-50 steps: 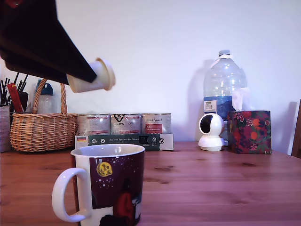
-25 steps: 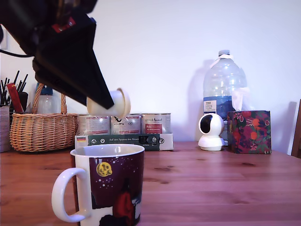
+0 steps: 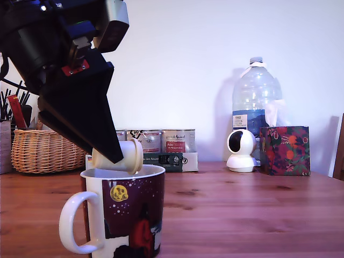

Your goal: Pick up the coffee capsules from the table one by one and drop them inside the nearest coffee cup

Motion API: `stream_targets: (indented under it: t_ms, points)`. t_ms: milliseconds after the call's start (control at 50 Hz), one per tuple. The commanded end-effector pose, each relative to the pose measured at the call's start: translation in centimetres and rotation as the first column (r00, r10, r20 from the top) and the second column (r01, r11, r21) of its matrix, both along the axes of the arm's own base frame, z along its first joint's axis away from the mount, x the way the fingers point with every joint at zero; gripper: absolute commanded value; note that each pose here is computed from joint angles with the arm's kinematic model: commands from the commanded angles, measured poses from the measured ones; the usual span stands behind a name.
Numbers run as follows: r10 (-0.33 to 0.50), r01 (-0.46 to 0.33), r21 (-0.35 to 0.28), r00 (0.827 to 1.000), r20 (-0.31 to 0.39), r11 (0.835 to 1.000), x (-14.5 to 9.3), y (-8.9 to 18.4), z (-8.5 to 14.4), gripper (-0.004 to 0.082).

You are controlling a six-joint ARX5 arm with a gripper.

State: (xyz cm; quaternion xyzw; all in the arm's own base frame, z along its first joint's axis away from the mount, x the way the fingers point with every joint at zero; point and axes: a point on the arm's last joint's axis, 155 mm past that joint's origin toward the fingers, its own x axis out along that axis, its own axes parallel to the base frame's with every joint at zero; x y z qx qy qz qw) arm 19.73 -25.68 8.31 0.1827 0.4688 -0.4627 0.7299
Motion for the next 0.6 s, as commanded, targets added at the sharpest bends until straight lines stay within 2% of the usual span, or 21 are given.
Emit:
stream_targets:
  t_ms: [0,240,300,340,420,480,520,580]
  points:
    - [-0.007,0.007,-0.008,1.0,0.01,1.0,0.18,-0.34,0.39,0.0107]
    - [-0.005,0.005,-0.008,1.0,0.008,1.0,0.18,-0.35,0.4,0.0108]
    - [-0.004,0.004,-0.009,1.0,0.009,1.0,0.2,-0.37,0.41,0.0139]
    - [-0.004,0.004,-0.009,1.0,0.009,1.0,0.2,-0.37,0.41,0.0234]
    - [0.004,-0.004,-0.01,1.0,0.006,1.0,0.25,-0.36,0.42,0.0555]
    - [0.028,-0.028,0.0,1.0,0.007,1.0,0.48,-0.14,0.33,0.0744]
    - [0.03,-0.03,0.003,1.0,0.009,1.0,0.52,-0.07,0.3,0.0796]
    - [0.03,-0.03,0.002,1.0,0.01,1.0,0.54,-0.11,0.33,0.0792]
